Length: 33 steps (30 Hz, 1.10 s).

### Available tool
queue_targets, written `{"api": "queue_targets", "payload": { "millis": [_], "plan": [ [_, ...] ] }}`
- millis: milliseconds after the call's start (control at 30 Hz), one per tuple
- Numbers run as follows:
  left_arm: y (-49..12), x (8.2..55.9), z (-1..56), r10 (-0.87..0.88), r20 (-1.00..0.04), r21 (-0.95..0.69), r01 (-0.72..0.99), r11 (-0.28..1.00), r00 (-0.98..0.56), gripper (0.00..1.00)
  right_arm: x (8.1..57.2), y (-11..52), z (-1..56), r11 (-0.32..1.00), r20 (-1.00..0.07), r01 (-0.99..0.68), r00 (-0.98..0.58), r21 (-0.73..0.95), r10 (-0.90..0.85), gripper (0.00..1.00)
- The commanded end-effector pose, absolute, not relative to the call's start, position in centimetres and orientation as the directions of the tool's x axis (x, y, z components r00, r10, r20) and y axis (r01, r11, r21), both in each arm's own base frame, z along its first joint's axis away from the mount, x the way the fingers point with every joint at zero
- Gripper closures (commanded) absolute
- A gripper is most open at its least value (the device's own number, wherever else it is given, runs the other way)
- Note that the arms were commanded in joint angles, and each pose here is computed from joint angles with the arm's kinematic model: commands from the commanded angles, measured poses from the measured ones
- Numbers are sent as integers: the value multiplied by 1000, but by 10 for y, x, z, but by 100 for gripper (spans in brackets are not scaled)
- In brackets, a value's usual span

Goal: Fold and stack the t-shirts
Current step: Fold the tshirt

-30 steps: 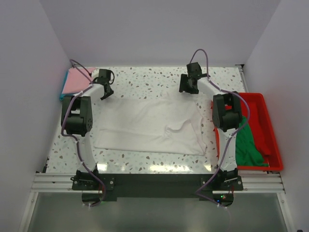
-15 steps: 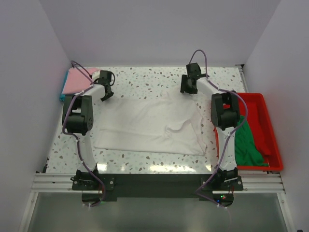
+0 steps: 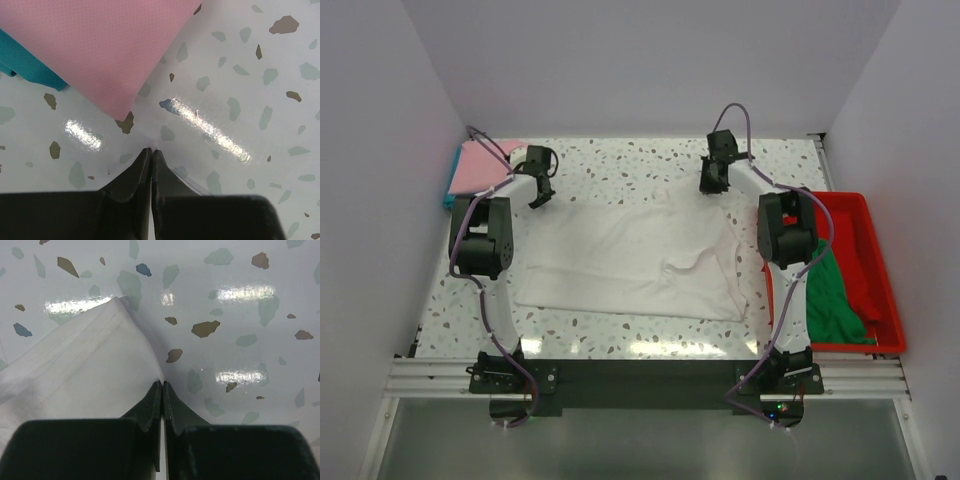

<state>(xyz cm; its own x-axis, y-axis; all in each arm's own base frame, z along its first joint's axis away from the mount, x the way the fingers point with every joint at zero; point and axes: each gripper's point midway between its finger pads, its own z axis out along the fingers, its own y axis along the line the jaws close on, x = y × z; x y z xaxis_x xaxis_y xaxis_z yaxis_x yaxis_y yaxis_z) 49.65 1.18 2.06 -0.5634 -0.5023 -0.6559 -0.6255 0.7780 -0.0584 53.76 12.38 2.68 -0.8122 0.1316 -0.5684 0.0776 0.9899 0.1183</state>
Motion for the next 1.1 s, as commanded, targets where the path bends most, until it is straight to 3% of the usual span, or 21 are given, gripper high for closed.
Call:
{"api": "queue_targets", "payload": {
  "millis": [0,567,1067],
  "plan": [
    [13,511,38,-513,-680,-102,-625,774,-525,100,554,120,57,983,-614,86,-771,160,167,99],
    [18,547,76,-531,-720,-235,-563,793,-446,100,582,123,119,952,-696,33,-675,303,245,100],
    [20,521,93,-564,-708,-291,-553,781,-424,100,523,114,147,945,-707,40,-654,324,270,100]
  ]
}}
